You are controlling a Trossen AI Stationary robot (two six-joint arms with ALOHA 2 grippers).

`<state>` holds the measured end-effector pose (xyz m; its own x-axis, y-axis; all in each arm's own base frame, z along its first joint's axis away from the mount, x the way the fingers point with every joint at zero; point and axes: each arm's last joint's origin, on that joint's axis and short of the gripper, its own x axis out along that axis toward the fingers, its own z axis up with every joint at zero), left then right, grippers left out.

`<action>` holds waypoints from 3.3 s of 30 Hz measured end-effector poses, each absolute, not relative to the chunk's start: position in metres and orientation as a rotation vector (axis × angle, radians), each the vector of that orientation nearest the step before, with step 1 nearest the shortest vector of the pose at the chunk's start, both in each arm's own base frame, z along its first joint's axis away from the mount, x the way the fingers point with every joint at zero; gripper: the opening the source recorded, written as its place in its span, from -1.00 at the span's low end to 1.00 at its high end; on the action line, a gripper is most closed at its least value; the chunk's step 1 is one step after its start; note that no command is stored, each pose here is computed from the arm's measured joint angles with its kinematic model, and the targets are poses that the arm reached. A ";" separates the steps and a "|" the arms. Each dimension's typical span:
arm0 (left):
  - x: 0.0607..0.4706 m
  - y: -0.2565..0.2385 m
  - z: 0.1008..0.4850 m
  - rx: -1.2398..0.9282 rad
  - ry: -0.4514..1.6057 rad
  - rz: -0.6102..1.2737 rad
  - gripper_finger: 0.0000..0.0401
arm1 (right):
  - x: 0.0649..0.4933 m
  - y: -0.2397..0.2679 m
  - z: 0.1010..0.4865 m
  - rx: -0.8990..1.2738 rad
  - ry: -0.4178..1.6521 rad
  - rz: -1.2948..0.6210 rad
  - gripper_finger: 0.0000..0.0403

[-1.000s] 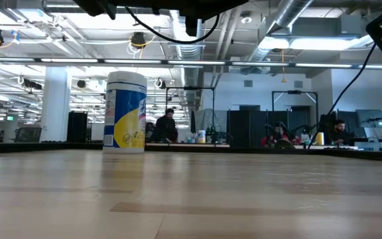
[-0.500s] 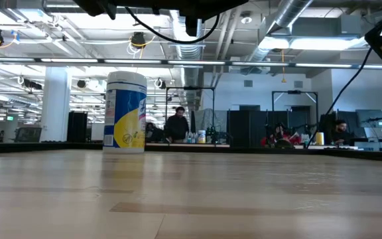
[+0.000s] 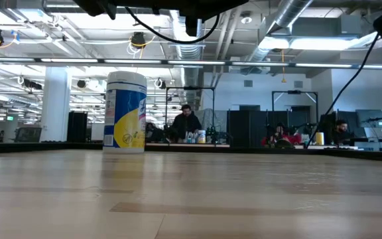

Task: Pick & Place toothbrushing station
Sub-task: Put the green toothbrush into the wire organizer, then return to Home Position

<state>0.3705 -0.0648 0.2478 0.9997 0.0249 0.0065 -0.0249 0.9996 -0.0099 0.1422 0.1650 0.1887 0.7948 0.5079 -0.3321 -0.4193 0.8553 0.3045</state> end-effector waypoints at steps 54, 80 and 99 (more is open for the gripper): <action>0.370 -0.063 0.247 -0.005 0.021 0.030 -0.71 | 0.111 0.092 0.234 0.026 0.264 0.286 -0.41; 0.225 -0.027 0.206 -0.140 0.041 0.145 -0.71 | 0.088 0.030 0.229 -0.051 0.204 -0.099 -0.41; 0.150 0.000 0.154 -0.234 0.015 0.215 -0.71 | 0.090 0.008 0.181 0.016 0.043 -0.132 -0.42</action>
<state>0.1499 0.0003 0.1544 0.9771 0.2092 -0.0399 -0.2127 0.9500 -0.2287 0.0899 0.0081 0.1814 0.9904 -0.1309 -0.0443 0.1316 0.9912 0.0128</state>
